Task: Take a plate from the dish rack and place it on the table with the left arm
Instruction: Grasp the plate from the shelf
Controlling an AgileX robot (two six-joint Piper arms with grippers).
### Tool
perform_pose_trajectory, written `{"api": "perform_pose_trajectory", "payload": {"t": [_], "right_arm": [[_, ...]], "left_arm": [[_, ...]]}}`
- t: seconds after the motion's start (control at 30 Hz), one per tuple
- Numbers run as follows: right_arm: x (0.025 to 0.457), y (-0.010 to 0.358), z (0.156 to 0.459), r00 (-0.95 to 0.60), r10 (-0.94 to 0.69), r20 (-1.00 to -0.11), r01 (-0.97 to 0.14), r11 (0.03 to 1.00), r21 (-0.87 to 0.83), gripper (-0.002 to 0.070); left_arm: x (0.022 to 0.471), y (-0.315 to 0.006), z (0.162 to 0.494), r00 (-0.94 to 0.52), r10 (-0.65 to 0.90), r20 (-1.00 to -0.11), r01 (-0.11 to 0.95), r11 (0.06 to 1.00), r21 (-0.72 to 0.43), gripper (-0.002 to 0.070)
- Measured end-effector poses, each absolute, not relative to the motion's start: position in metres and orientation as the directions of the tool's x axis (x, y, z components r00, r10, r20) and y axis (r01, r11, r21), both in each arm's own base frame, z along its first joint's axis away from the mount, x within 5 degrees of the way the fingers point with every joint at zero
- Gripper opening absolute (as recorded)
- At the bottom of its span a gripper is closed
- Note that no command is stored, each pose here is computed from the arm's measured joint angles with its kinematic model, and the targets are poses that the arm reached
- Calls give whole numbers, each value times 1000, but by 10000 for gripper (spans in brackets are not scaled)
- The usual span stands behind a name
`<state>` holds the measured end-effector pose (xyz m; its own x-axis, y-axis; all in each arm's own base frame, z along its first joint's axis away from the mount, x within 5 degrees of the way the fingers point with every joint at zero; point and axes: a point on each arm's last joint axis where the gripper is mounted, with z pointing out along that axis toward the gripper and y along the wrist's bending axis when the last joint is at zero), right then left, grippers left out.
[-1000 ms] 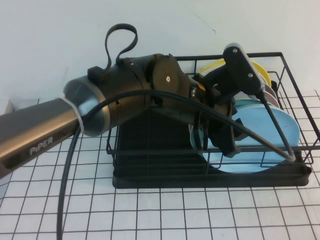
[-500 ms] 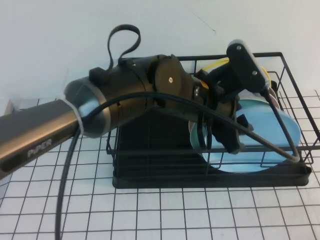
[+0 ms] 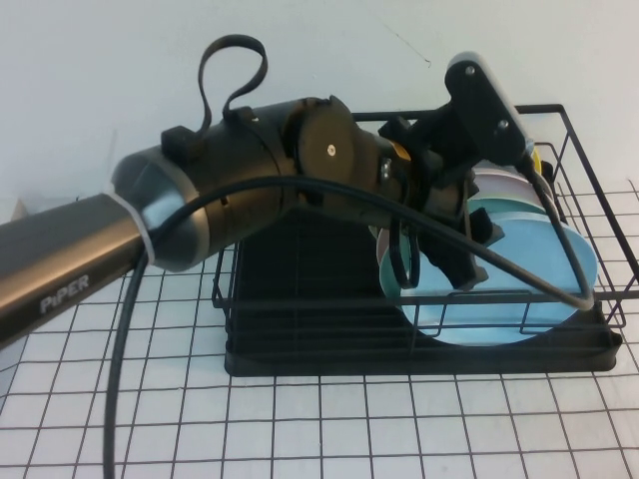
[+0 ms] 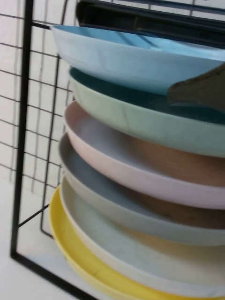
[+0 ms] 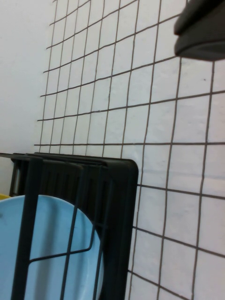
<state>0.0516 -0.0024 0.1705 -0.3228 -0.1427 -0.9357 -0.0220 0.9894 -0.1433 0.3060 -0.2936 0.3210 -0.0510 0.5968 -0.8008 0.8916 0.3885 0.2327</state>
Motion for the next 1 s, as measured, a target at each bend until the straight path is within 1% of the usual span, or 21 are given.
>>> {"api": "perform_pose_trajectory", "payload": {"t": [0.1, 0.17, 0.27, 0.5, 0.57, 0.63, 0.67, 0.87, 1.0], "right_arm": [[52, -2, 170, -323, -143, -936, -22, 989, -143, -1], [52, -2, 170, -323, -143, -936, -22, 989, -143, -1], [52, -2, 170, -323, -143, -936, -22, 989, -143, -1], [52, -2, 170, -323, -143, -936, -22, 989, -143, -1], [52, -2, 170, -323, -143, -936, -22, 989, -143, -1], [52, -2, 170, -323, -143, -936, -22, 989, -143, -1], [52, -2, 170, -323, -143, -936, -22, 989, -143, -1], [52, -2, 170, -323, -143, -936, -22, 989, -143, -1], [52, -2, 170, -323, -143, -936, -22, 989, -143, -1]], "left_arm": [[310, -296, 310, -45, 630, -775, 894, 371, 251, 370], [312, -297, 303, -40, 652, -757, 896, 359, 262, 353], [315, -298, 296, -34, 673, -739, 897, 347, 275, 316], [322, -300, 290, -13, 674, -738, 879, 360, 313, 223], [323, -300, 289, -4, 676, -737, 872, 363, 328, 182], [325, -300, 289, 11, 685, -729, 867, 357, 348, 98], [325, -300, 289, 18, 686, -727, 863, 357, 358, 78], [327, -300, 290, 38, 688, -725, 850, 359, 385, 64], [325, -295, 307, 82, 665, -743, 817, 382, 432, 45]]}}
